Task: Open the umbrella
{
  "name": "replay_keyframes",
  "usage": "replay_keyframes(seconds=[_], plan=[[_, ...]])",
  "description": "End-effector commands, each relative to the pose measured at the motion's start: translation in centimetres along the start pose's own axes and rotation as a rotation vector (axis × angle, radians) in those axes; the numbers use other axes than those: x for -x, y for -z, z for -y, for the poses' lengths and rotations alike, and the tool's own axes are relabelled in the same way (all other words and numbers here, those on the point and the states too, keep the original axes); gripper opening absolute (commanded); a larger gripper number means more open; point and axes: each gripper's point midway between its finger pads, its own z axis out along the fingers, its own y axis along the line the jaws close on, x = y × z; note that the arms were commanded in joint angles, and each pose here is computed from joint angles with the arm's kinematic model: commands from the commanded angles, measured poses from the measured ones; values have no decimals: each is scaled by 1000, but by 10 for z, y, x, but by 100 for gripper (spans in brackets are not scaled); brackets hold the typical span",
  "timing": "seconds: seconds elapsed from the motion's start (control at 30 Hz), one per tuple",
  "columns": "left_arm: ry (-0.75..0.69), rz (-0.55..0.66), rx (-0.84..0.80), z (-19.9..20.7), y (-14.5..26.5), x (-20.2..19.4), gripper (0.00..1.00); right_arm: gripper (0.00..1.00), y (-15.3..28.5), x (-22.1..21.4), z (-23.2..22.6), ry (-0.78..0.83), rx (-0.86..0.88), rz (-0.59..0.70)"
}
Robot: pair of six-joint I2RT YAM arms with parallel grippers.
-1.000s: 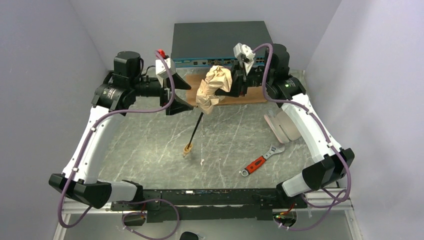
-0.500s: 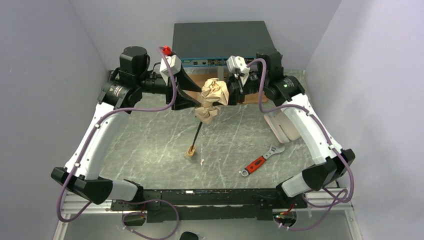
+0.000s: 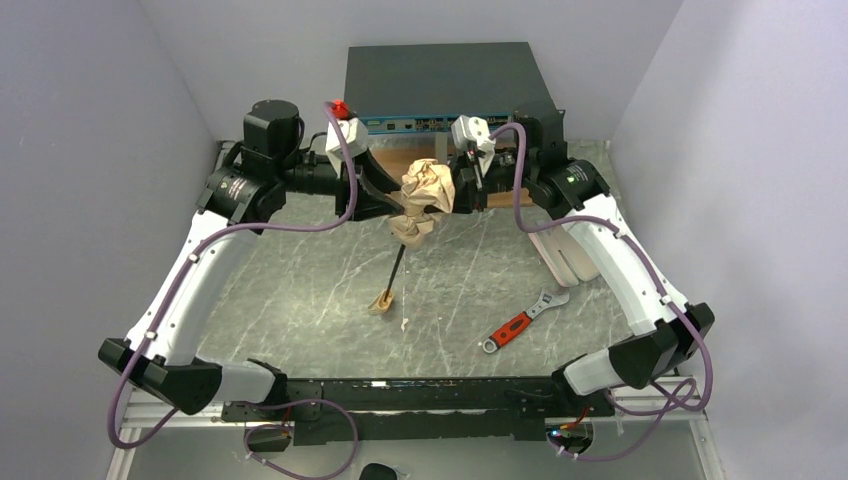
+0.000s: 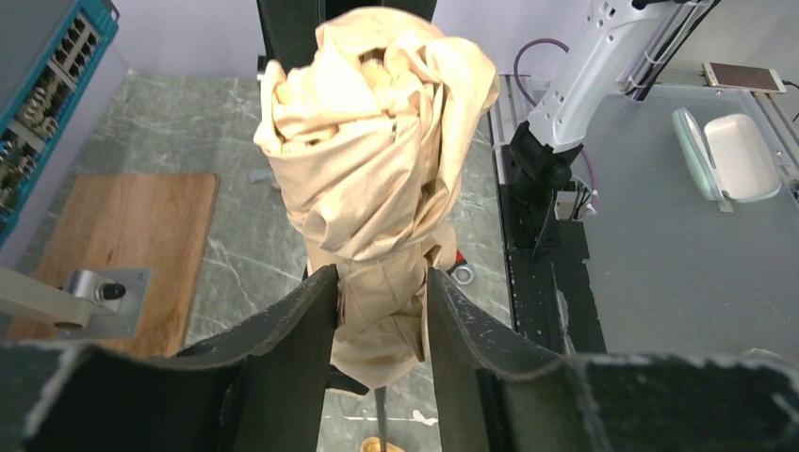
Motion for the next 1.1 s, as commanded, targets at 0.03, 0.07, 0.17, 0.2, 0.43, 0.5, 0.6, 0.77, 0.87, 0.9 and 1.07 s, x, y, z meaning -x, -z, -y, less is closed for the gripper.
replay_keyframes(seconds=[0.03,0.07,0.17,0.2,0.43,0.5,0.6,0.77,0.87,0.9,1.07], plan=[[-15,-16,14,9,5,-1,42,0,7,42,-9,157,-11,76],[-10,-20,15,8,5,0,42,0,7,42,-8,155,-9,76],[6,-41,14,9,6,-5,39,0,7,43,-9,157,-8,77],[5,-40,11,10,6,-5,36,0,7,43,-9,154,-11,77],[-27,20,25,14,8,12,0,0,7,35,-3,134,-46,59],[-37,18,-2,23,10,12,0,0,8,33,5,117,-101,49],[-110,5,-56,40,13,9,0,0,13,32,29,93,-250,55],[-262,-19,-73,46,14,7,0,0,16,43,57,23,-391,132],[-302,-18,-95,50,12,16,0,0,12,46,64,-19,-395,164],[-307,-14,-99,51,11,18,0,0,11,48,62,-11,-376,170],[-325,38,-79,53,13,36,44,0,6,49,50,15,-311,193]])
